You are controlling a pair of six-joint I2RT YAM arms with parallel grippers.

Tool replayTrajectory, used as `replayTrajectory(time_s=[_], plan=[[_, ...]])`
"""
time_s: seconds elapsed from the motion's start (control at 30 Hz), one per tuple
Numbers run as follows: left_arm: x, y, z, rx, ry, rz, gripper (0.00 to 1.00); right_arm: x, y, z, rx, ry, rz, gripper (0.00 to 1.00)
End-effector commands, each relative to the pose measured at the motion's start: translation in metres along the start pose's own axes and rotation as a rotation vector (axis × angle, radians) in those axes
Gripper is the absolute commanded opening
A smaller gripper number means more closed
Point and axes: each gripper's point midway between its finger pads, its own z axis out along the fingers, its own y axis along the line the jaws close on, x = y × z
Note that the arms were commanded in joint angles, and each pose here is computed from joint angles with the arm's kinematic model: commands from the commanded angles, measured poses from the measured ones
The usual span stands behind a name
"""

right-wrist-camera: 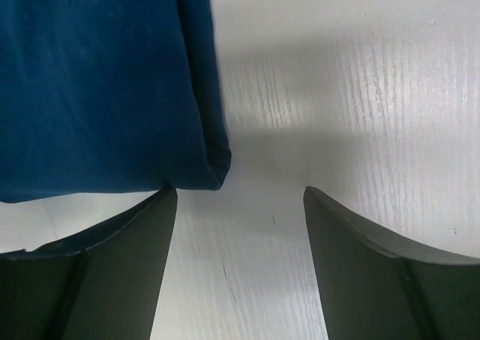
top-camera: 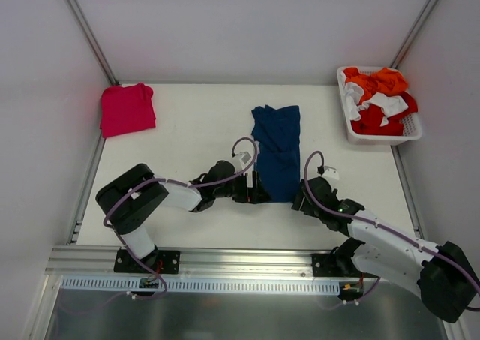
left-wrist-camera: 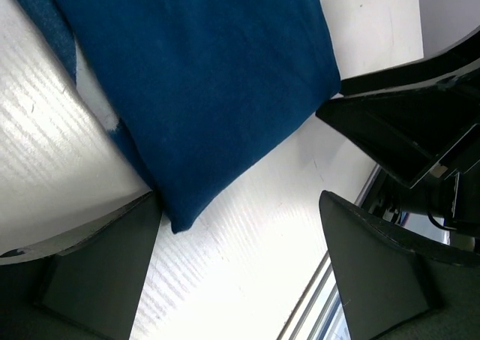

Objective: Fold and stack the t-shirts
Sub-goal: Grab one side of the 2/3 rectangular tshirt with both arms

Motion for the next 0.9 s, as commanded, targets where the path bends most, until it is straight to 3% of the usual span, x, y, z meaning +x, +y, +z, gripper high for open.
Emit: replayTrajectory(time_s=[0.0,0.37,0.87], plan=[[0.024,0.023,-0.013,-0.105,0.096,-0.035,0.88,-0.017,0.005,-0.002,-0.004,-0.069,0.037,0.72],[0.017,0.023,-0.044,-0.185,0.058,-0.004,0.86,-0.029,0.023,-0.004,-0.029,-0.055,-0.005,0.73],[0.033,0.014,-0.009,-0.044,0.121,-0.102,0.83,-0.026,0.036,0.01,-0.035,-0.026,-0.01,0.73]])
